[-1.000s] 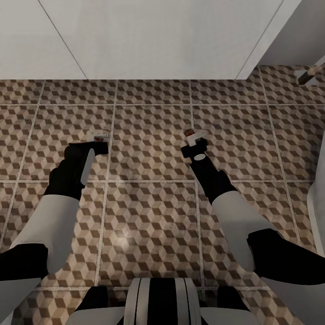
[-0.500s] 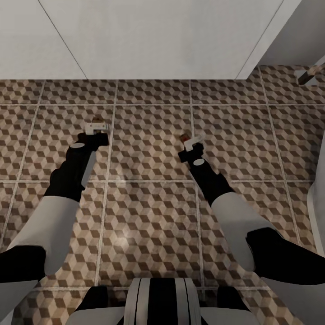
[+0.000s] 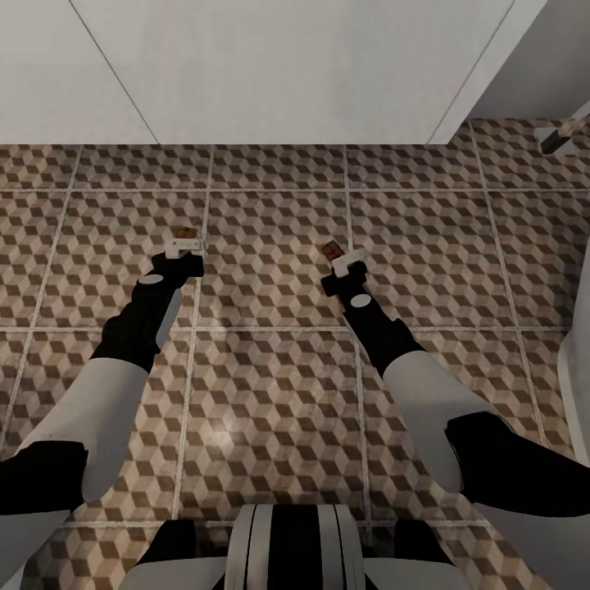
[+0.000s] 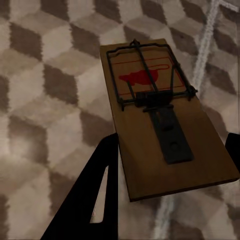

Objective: Take the four mousetraps from the cabinet in the bathroom and place them on the bathroom floor. Make sure all four end up on the same floor surface, and ensure that at least two of them are either under or directly next to the same bathroom sink.

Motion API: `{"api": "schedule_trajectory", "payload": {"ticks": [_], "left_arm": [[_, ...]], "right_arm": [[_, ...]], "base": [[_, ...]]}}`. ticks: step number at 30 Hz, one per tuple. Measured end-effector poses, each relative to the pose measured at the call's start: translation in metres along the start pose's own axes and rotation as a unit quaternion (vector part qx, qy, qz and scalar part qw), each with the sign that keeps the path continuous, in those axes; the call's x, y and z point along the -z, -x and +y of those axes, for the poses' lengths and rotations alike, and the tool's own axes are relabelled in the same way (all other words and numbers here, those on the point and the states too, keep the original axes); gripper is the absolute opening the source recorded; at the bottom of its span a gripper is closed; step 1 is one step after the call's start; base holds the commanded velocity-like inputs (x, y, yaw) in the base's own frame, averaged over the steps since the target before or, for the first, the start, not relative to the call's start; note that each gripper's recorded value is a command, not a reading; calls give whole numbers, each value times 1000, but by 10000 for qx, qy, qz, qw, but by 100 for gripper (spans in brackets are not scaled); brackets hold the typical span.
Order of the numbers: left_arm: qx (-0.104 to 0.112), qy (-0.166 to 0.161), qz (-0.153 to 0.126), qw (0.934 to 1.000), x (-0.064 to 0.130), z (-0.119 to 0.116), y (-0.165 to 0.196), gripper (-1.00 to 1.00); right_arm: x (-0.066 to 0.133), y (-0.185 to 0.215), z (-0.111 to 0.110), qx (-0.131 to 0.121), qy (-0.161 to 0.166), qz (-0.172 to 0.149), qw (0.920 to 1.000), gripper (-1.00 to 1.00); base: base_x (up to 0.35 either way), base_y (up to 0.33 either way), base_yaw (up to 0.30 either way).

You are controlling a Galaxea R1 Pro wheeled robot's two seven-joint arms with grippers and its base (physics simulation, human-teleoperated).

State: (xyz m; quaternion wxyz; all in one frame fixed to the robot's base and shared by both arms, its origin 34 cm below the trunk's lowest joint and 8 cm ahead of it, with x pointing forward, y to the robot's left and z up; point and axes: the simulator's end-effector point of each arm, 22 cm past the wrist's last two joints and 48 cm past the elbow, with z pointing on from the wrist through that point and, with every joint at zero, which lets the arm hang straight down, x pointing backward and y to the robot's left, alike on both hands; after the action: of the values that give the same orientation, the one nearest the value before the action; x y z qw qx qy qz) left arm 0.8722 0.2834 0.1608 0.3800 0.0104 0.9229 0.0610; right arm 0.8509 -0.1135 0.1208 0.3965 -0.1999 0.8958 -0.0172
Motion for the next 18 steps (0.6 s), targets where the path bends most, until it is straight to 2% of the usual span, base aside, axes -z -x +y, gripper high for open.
{"api": "schedule_trajectory", "payload": {"ticks": [6,8,15,18], "left_arm": [[31,-461,231,9987,-2,-27,-22,-100],[34,-497,287,9983,-2,-30,-29,-100],[55,-550,218,9982,-7,-35,-48,-100],[49,-555,353,9978,-8,-36,-63,-100]], "right_arm": [[0,-5,12,-11,200,-64,9998,-100],[0,-4,13,-14,222,-119,9997,-100],[0,-7,16,-12,261,-134,9996,-100],[1,-13,18,-7,285,-81,9996,-100]], "base": [[0,0,0],[0,0,0],[0,0,0],[0,0,0]]}}
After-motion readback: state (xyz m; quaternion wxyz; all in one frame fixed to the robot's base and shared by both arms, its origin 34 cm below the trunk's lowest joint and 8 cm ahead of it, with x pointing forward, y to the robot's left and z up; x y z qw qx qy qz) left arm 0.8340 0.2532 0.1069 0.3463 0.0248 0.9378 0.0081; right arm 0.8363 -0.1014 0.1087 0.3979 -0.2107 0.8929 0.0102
